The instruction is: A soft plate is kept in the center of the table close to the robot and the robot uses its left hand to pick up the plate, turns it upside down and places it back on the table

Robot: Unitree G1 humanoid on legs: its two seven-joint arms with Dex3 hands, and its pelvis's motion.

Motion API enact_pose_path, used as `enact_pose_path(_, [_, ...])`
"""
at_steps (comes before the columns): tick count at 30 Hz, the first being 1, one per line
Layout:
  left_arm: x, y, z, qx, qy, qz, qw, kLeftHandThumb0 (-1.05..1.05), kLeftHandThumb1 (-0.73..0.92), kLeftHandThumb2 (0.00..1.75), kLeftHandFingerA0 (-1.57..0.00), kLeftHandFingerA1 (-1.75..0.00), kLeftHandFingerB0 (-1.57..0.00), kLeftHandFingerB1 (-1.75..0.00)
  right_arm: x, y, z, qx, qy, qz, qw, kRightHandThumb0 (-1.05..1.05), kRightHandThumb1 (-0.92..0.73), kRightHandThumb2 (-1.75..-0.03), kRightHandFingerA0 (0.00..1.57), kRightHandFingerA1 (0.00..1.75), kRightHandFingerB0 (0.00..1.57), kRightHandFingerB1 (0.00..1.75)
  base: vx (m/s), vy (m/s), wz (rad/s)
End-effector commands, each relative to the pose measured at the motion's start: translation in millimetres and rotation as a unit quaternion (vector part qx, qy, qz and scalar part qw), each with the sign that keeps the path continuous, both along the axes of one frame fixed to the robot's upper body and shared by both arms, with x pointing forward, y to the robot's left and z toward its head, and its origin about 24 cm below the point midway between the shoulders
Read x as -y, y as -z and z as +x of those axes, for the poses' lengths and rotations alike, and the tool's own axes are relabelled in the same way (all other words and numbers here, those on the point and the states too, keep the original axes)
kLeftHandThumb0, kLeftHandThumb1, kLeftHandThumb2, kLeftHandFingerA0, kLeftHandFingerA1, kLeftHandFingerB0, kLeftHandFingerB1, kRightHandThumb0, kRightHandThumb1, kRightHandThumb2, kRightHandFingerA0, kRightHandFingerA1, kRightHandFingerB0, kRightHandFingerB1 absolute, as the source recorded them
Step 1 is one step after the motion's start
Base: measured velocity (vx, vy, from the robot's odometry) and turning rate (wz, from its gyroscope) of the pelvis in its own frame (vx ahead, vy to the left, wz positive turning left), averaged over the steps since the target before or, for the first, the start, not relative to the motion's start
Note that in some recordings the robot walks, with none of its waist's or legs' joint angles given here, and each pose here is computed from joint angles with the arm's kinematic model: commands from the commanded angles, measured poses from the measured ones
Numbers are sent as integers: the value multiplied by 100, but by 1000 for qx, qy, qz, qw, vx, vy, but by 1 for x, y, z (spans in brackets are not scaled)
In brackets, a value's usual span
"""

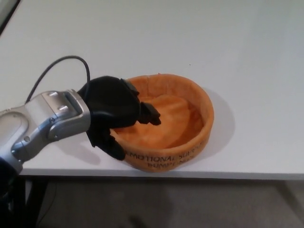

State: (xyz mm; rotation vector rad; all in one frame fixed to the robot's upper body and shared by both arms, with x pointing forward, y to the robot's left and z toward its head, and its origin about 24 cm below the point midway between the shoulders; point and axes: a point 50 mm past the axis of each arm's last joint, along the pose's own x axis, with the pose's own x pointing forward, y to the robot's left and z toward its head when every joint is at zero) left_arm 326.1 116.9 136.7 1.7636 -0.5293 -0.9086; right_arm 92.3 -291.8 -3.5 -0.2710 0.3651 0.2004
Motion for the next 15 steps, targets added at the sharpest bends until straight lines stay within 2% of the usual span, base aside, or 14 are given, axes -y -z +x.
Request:
enact_pose_path(1, [1,15,-1,-10,-1,4,1000,-96,70,62,-40,-39,-36,-32,4,-2,0,-5,5,-9,1000,-78,-92,-70,46,42,38,34,0,0,0])
enact_pose_path(7, [8,31,0,-20,-14,-4,1000,-94,69,62,-39,-39,-36,-32,5,-3,3,-3,5,-13,1000,-79,-92,-69,47,42,38,33,0,0,0])
enact_pose_path(8, [9,33,0,-21,-15,-8,1000,-93,54,96,-34,-48,-29,-42,5,-4,3,-2,7,-9,1000,-79,-92,-69,48,42,39,33,0,0,0])
enact_pose_path(9, [9,34,1,-20,-15,-9,1000,-93,54,96,-34,-48,-29,-42,5,-4,3,-1,8,-8,1000,-79,-92,-69,48,42,39,33,0,0,0])
enact_pose_path(10, [11,38,0,-19,-13,-11,1000,-95,71,63,-41,-41,-36,-32,5,-4,3,-2,6,-4,1000,-77,-92,-69,47,42,38,33,0,0,0])
enact_pose_path(15, [16,51,0,-30,-26,-8,999,-94,71,63,-40,-40,-36,-32,5,-5,5,-2,5,-8,1000,-78,-92,-69,47,41,38,33,0,0,0])
